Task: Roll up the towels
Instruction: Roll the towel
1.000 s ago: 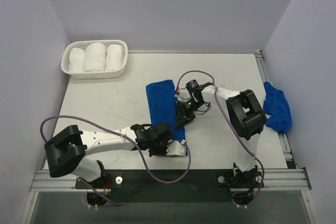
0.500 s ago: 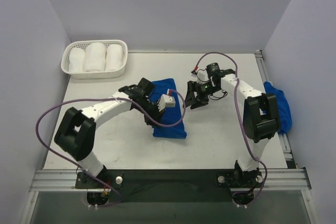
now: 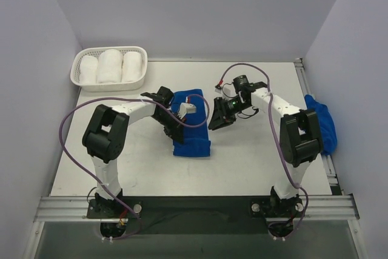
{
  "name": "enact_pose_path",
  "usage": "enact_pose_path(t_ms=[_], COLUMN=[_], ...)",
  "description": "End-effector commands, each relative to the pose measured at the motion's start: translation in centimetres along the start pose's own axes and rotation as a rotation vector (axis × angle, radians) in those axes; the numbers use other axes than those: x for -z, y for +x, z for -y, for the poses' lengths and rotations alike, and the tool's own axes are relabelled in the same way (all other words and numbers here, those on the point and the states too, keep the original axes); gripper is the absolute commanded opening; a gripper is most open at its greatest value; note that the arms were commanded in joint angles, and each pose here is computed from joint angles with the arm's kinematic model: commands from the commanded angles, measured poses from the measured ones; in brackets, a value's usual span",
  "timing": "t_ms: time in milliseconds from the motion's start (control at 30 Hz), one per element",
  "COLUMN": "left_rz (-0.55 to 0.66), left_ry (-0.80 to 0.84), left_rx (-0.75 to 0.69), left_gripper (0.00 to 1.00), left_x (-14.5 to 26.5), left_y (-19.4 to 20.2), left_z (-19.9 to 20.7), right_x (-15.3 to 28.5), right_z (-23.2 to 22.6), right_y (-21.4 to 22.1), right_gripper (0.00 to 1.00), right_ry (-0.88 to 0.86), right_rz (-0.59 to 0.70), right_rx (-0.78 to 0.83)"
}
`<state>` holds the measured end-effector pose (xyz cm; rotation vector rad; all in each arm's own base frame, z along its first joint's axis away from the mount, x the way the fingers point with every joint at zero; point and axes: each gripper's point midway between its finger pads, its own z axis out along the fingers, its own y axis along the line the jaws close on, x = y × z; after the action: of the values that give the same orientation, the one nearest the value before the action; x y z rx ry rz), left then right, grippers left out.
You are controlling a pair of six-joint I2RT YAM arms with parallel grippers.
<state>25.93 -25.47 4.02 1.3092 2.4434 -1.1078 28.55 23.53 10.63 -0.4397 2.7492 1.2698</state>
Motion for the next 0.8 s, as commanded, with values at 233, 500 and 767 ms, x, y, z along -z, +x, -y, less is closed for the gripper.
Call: enact_pose_path(t_ms=[233,500,767], left_rz=[0.137,0.153,0.144], left_ry=[0.065,0.051,0.04], left_rx=[0.086,0.151,0.204], left_gripper=[0.06,0.09,0.11], left_x=[2.5,3.6,3.7], left_y=[-2.3,-1.7,-0.3], left_z=[-0.4,-0.1,-0.6], right_x=[-2.4,-1.4,-2.0], right_z=[-3.2,-4.8,-5.1], right_y=[2.1,0.6,1.1], right_gripper=[0.25,0.26,0.26], right_ry=[-0.117,-0.133,-0.145], right_rz=[-0.085,-0.044,-0.067], right_rx=[-0.051,-0.03,-0.029])
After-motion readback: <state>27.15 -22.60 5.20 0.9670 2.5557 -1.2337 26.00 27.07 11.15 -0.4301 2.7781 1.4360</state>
